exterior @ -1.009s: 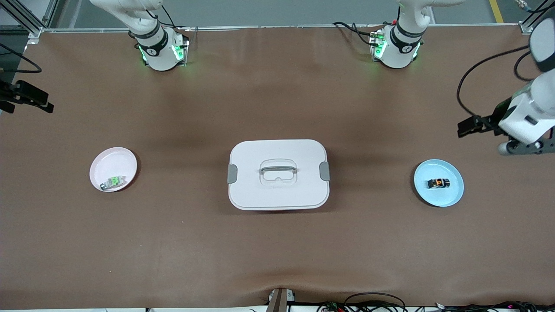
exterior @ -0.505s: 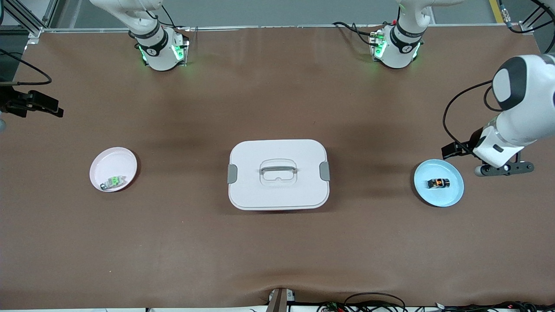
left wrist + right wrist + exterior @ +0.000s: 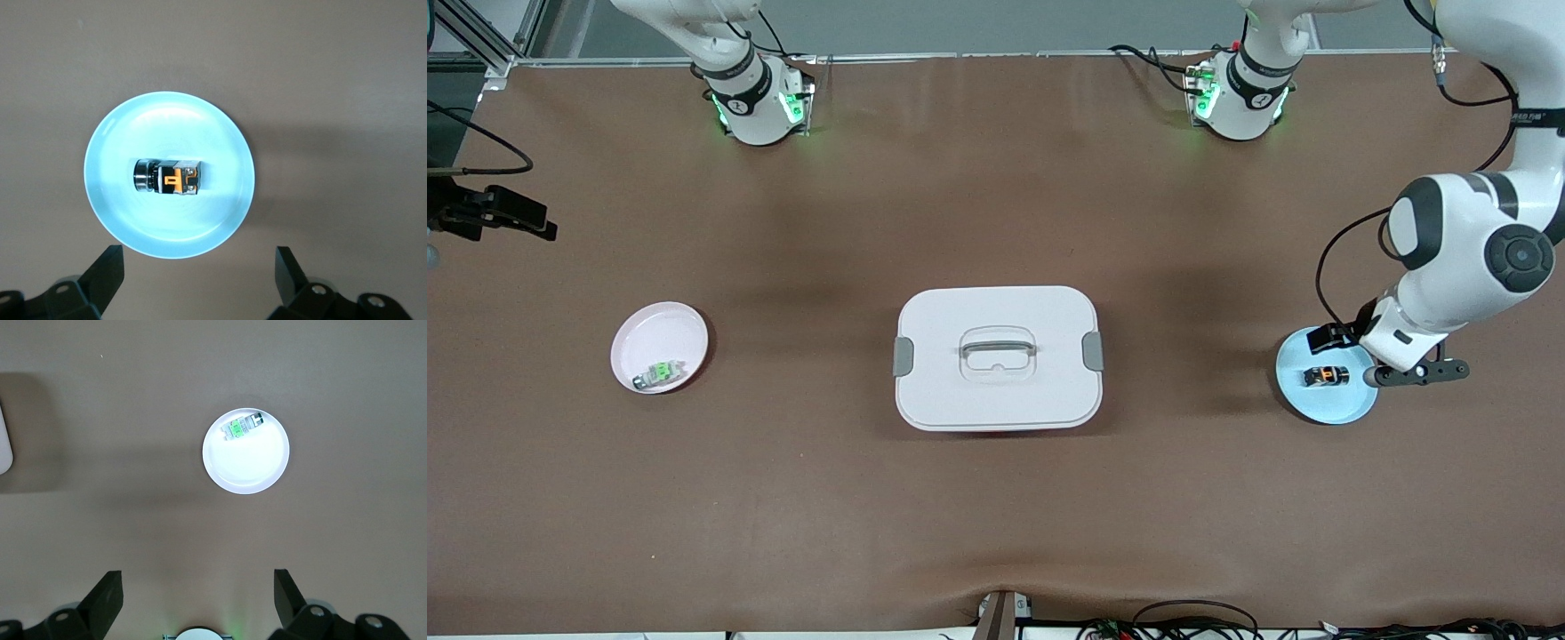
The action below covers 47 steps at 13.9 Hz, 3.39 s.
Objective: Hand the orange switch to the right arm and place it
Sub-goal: 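Lower the left gripper and close it on the orange switch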
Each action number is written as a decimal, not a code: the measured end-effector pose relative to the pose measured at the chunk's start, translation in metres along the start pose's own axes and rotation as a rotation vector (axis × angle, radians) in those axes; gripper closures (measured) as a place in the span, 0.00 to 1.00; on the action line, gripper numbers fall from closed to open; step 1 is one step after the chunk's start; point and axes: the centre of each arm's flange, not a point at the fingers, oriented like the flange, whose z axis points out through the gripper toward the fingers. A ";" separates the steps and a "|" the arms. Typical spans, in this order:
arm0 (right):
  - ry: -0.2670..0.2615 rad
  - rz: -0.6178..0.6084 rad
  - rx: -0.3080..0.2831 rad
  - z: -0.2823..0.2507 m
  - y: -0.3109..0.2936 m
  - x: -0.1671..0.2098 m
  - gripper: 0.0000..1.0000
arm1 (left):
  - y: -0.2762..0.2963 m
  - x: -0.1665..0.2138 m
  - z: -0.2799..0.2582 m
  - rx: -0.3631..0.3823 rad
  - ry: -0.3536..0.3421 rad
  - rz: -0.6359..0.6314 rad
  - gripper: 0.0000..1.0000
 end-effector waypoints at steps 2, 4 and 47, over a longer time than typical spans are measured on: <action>0.000 -0.002 0.000 0.000 -0.001 0.000 0.00 | -0.002 0.001 0.018 0.001 -0.020 -0.003 0.00; 0.004 -0.007 -0.001 -0.001 -0.004 0.000 0.00 | -0.002 0.003 0.036 0.000 -0.019 0.004 0.00; -0.030 -0.086 -0.015 -0.007 -0.072 -0.009 0.00 | -0.037 0.031 0.130 0.037 -0.009 0.078 0.27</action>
